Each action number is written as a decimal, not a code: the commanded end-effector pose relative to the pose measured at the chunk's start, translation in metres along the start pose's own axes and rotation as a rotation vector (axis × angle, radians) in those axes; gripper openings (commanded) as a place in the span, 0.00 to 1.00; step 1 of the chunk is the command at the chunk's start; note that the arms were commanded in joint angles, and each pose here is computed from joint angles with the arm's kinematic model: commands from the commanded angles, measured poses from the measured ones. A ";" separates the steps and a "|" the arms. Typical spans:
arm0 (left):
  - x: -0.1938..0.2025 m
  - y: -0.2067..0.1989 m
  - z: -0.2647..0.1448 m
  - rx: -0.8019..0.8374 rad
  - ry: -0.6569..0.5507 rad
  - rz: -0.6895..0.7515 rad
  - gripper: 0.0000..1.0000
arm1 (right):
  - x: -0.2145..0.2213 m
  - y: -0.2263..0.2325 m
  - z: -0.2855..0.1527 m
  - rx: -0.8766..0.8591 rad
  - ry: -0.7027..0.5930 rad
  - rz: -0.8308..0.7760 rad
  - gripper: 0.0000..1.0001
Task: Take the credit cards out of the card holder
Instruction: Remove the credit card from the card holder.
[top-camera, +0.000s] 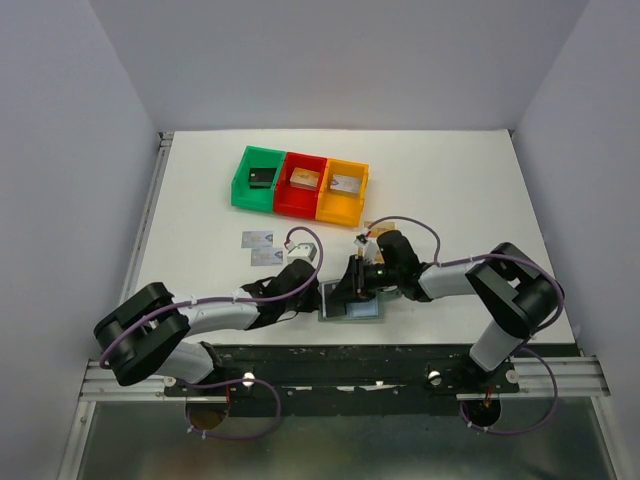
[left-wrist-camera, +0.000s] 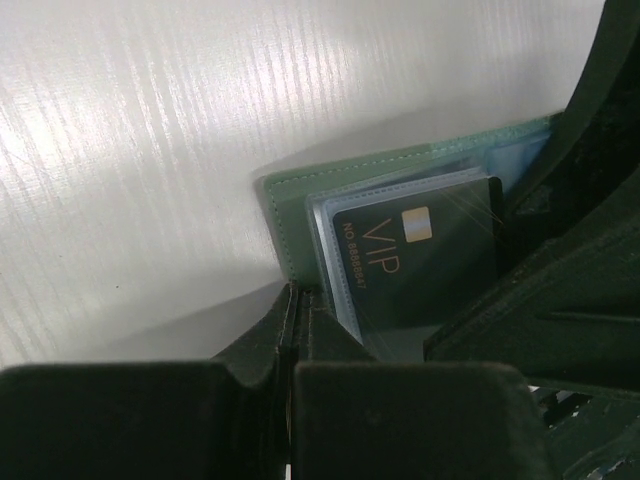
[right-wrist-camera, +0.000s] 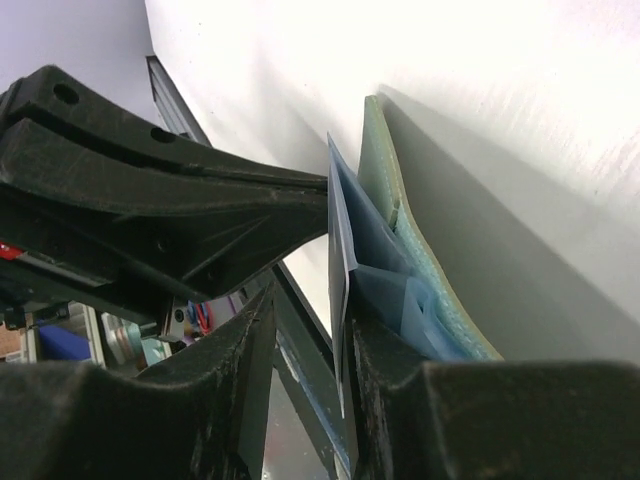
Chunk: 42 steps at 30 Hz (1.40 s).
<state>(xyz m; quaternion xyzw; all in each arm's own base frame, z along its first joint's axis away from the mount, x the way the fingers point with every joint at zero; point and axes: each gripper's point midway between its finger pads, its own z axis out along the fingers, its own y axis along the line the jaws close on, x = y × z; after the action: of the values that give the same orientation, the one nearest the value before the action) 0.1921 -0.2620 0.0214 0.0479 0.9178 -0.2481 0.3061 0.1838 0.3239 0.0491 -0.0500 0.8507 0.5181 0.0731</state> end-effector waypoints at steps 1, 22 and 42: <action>0.040 0.030 -0.001 -0.109 0.139 0.008 0.00 | 0.009 -0.004 -0.006 0.057 0.012 -0.036 0.38; 0.048 0.044 -0.003 -0.172 0.159 -0.010 0.00 | 0.004 -0.003 -0.026 0.096 -0.027 -0.064 0.34; 0.051 0.050 -0.004 -0.197 0.165 -0.005 0.00 | 0.001 -0.017 -0.050 0.170 -0.090 -0.079 0.22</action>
<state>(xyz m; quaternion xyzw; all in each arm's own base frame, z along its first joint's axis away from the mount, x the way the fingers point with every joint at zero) 0.1930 -0.2663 0.0206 0.0211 0.9201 -0.2527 0.2985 0.1813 0.2813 0.0610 -0.0546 0.8770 0.4621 0.1200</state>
